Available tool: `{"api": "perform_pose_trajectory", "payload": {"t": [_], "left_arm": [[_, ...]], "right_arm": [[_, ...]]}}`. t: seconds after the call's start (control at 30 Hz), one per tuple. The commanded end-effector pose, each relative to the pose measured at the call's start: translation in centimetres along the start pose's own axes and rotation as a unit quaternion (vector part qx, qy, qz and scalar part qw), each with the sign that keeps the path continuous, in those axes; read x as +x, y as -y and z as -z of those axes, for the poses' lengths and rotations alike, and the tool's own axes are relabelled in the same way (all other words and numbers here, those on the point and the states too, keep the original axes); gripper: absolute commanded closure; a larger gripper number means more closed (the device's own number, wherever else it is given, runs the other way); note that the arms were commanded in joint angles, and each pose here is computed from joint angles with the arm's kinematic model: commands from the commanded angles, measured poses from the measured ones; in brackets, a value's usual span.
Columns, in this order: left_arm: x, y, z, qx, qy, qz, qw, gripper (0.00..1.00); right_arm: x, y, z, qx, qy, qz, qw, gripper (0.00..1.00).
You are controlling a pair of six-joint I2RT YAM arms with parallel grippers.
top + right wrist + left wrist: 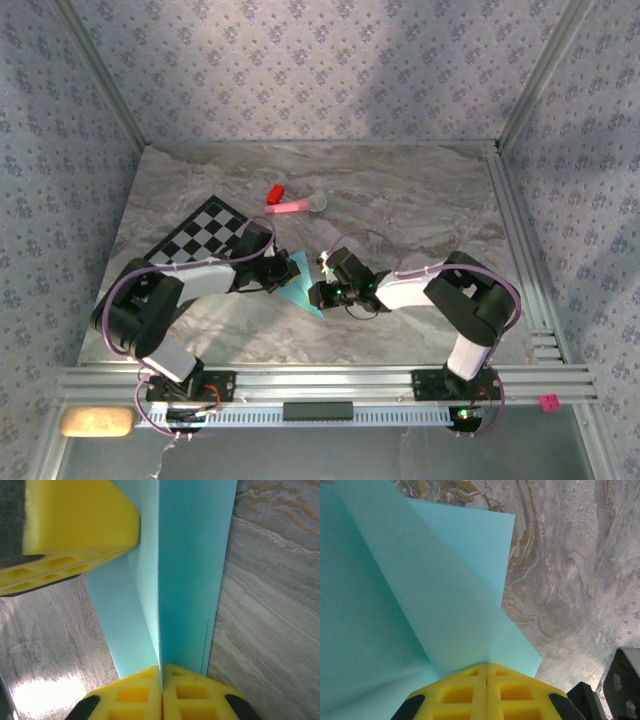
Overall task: Fold a paper plane with a square sheet of paper (pick it up from the middle)
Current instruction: Fourth fold the wing at the center of the table.
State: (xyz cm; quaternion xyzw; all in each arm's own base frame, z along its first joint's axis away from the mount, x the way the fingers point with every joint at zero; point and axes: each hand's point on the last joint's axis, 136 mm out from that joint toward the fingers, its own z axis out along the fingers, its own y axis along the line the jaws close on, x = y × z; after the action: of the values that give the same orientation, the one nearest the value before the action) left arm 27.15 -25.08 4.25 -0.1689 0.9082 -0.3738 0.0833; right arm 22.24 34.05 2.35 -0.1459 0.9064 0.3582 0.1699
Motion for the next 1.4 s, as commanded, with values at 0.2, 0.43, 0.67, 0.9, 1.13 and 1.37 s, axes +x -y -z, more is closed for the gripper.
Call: {"api": "perform_pose_trajectory", "payload": {"t": [0.2,0.43,0.67,0.9,1.13,1.37], "left_arm": [[-0.7,-0.4,-0.4,-0.014,0.01,0.002,1.0,0.93],[-0.8,-0.6,-0.7,-0.019,0.009,-0.002,1.0,0.93],[-0.8,-0.6,-0.8,-0.022,0.007,-0.006,1.0,0.93],[-0.7,-0.4,-1.0,-0.02,0.004,-0.011,1.0,0.93],[-0.6,0.1,-1.2,-0.014,0.001,-0.021,1.0,0.93],[-0.5,0.8,-1.2,-0.002,-0.002,-0.032,0.999,0.92]], "right_arm": [[1.9,1.7,-0.2,0.029,-0.046,-0.028,0.998,0.89],[1.5,1.2,0.2,0.022,-0.041,-0.028,0.999,0.86],[0.7,0.5,0.8,0.005,-0.027,-0.038,0.999,0.83],[0.6,0.5,1.0,-0.01,-0.019,-0.061,0.998,0.8],[0.1,0.1,1.1,-0.02,-0.013,-0.064,0.998,0.78],[0.2,0.7,0.8,-0.005,-0.016,-0.069,0.997,0.85]]}}
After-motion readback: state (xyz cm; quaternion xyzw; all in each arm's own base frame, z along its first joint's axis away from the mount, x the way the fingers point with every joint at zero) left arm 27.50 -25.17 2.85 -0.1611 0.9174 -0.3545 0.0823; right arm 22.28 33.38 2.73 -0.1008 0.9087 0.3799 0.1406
